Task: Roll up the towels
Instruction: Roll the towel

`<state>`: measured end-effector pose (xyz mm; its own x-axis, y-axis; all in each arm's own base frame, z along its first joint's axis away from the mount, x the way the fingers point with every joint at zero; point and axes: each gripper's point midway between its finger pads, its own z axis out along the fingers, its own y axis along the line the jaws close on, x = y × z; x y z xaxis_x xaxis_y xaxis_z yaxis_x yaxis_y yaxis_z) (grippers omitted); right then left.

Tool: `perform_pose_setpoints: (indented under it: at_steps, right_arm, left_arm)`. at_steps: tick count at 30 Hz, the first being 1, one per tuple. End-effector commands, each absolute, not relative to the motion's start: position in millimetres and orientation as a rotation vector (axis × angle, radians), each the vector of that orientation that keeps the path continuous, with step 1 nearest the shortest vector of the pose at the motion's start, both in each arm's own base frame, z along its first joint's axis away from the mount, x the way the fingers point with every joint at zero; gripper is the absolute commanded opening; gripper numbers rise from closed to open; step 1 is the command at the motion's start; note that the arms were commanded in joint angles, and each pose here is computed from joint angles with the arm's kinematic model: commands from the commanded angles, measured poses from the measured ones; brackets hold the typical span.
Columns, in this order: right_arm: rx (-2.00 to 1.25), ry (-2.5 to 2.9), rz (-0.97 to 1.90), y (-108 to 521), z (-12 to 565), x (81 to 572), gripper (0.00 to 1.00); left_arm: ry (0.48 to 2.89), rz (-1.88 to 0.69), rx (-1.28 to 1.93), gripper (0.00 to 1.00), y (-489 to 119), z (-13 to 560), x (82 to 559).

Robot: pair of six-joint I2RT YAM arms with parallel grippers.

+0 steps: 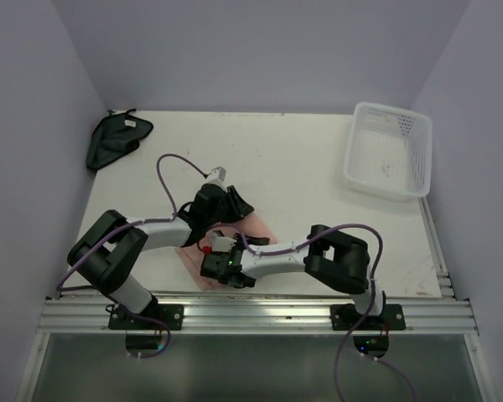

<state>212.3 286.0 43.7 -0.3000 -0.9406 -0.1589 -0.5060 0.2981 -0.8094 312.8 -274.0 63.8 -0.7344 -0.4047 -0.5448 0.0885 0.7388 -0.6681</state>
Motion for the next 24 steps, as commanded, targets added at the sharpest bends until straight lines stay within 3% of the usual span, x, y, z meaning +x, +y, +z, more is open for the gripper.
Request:
perform_pose_setpoints:
  at_steps: [1,9,16,20,24]
  right_arm:
    - [-1.036,1.995,-0.53,313,89,211,0.46]
    - [-0.936,2.039,-0.223,311,124,194,0.53]
    - [-0.801,2.045,0.268,310,166,171,0.55]
    - [-0.647,2.08,0.526,301,173,181,0.56]
    - [-0.569,2.1,0.585,290,165,195,0.56]
  left_arm:
    - [2.345,-0.736,-0.264,0.4,-251,17,301]
    - [2.36,-0.706,-0.263,0.4,-247,10,299]
    - [2.371,-0.681,-0.262,0.4,-243,7,298]
    - [2.375,-0.674,-0.258,0.4,-242,7,297]
    - [2.377,-0.67,-0.253,0.4,-242,8,296]
